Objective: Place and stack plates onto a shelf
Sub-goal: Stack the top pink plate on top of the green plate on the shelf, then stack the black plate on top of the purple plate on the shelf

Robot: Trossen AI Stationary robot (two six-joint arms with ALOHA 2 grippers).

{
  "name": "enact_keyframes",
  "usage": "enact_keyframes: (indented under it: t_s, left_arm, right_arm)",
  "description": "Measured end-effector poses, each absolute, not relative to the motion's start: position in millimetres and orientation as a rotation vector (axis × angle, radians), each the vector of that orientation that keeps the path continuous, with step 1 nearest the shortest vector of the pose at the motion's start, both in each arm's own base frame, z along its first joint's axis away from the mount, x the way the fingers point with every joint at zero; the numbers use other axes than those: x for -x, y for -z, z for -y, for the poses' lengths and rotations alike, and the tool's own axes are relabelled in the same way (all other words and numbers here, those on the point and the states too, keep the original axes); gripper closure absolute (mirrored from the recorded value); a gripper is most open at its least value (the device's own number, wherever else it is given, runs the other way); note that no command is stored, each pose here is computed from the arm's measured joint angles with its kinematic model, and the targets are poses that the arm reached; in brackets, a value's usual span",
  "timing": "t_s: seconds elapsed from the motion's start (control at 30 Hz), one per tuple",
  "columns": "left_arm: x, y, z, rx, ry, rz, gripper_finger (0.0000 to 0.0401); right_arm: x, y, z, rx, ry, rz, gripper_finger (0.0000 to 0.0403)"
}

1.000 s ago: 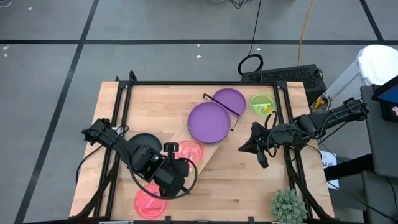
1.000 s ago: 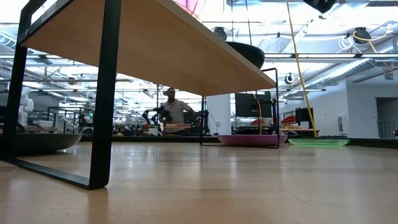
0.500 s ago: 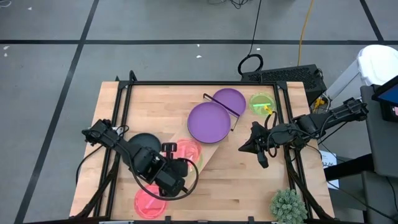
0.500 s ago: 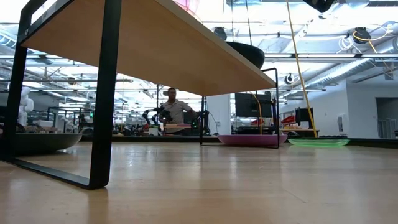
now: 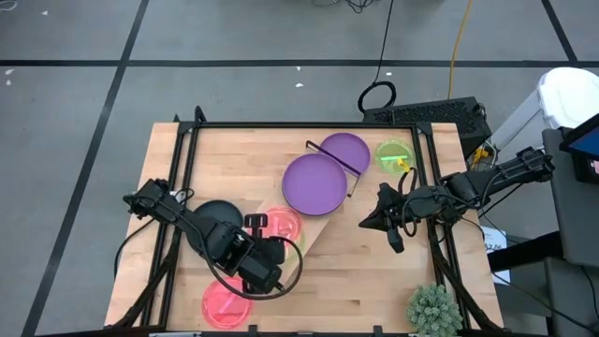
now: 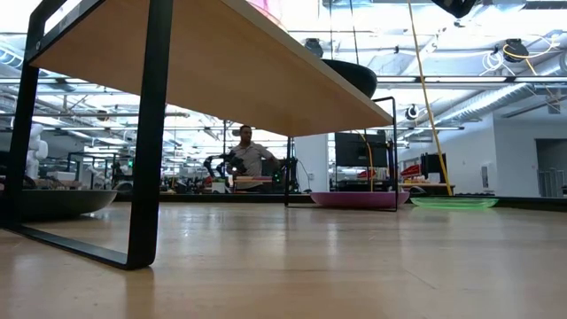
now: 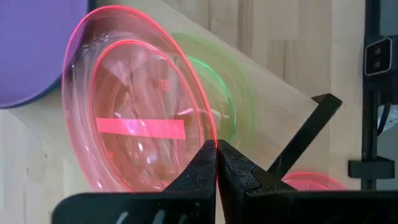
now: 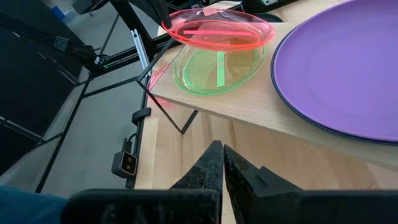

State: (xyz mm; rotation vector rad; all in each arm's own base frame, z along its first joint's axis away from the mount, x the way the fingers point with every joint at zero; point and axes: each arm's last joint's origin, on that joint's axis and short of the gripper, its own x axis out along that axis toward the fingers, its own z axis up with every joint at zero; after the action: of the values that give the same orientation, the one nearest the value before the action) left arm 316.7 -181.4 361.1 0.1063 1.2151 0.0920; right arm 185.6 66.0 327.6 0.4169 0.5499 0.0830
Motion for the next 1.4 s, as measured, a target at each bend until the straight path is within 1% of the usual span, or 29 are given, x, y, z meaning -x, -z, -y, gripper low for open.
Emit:
enact_keyframes:
  t_s: [0.23, 0.5, 0.6, 0.8, 0.9, 1.4]
  left_arm:
    - [-323, -353, 185, -0.062, -0.096, -1.187, 0.0398]
    - [-322, -346, 186, -0.054, -0.098, -1.220, 0.0396]
    - [-322, -346, 186, -0.039, -0.109, -1.219, 0.0381]
    - [-322, -346, 186, -0.030, -0.114, -1.219, 0.0325]
    - [-322, -346, 186, -0.020, -0.121, -1.218, 0.0311]
    - [-322, -346, 187, 0.179, -0.208, -1.221, 0.0306]
  right_arm:
    - [-186, -328, -66, -0.417, -0.083, -0.550, 0.0403]
    - [-186, -328, -66, -0.414, -0.084, -0.550, 0.0403]
    - [-186, -328, -66, -0.407, -0.085, -0.549, 0.0403]
    - [-186, -328, -66, -0.395, -0.086, -0.548, 0.0403]
    - [-186, -328, -66, -0.395, -0.086, -0.548, 0.0403]
    - [-186, -328, -66, -0.397, -0.085, -0.548, 0.0403]
